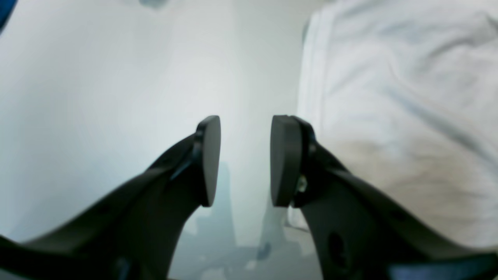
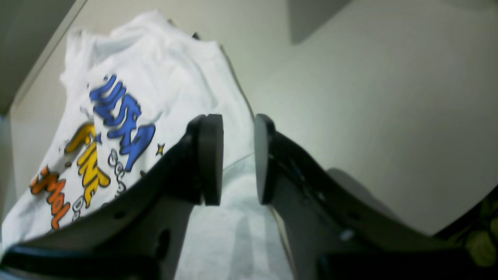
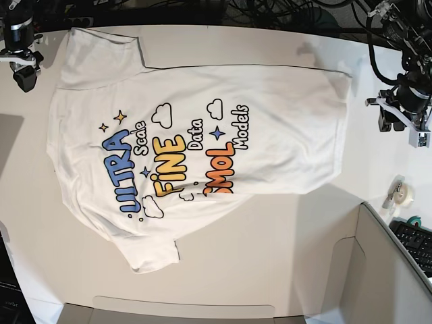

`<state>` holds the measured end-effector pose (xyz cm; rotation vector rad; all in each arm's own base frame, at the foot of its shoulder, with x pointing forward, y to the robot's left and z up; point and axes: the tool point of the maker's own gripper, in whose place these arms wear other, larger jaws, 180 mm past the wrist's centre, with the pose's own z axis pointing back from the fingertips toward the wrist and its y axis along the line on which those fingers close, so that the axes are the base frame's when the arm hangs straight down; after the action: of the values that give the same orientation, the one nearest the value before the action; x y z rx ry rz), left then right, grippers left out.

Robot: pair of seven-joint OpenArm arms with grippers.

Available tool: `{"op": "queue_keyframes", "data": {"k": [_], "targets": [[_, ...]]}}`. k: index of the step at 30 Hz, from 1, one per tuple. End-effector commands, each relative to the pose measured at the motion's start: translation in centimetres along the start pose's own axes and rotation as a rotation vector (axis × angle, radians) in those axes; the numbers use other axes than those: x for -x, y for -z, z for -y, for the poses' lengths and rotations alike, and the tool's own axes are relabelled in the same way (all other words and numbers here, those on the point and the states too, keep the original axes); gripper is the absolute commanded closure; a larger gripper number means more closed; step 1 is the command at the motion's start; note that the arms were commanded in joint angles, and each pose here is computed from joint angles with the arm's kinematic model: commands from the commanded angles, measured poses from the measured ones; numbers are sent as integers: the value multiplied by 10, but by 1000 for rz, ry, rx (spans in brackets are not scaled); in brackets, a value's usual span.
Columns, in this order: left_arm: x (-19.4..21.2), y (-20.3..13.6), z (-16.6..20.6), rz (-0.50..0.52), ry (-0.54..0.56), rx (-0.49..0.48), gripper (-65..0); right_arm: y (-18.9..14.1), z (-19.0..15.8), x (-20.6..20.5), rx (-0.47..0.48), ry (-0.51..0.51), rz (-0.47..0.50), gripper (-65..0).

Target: Layout the t-shirt on the table in an organized manner, then fold the t-shirt properly

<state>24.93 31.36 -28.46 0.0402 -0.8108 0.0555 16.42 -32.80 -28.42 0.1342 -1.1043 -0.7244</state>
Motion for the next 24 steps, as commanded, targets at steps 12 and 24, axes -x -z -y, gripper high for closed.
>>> {"op": "queue_keyframes", "data": {"k": [12, 24], "targets": [[12, -4, 10, 1, -28, 35, -216, -12, 18, 22, 2, -49, -104, -145], [9, -7, 5, 17, -36, 24, -216, 1, 36, 75, -5, 52, -282, -141]]}}
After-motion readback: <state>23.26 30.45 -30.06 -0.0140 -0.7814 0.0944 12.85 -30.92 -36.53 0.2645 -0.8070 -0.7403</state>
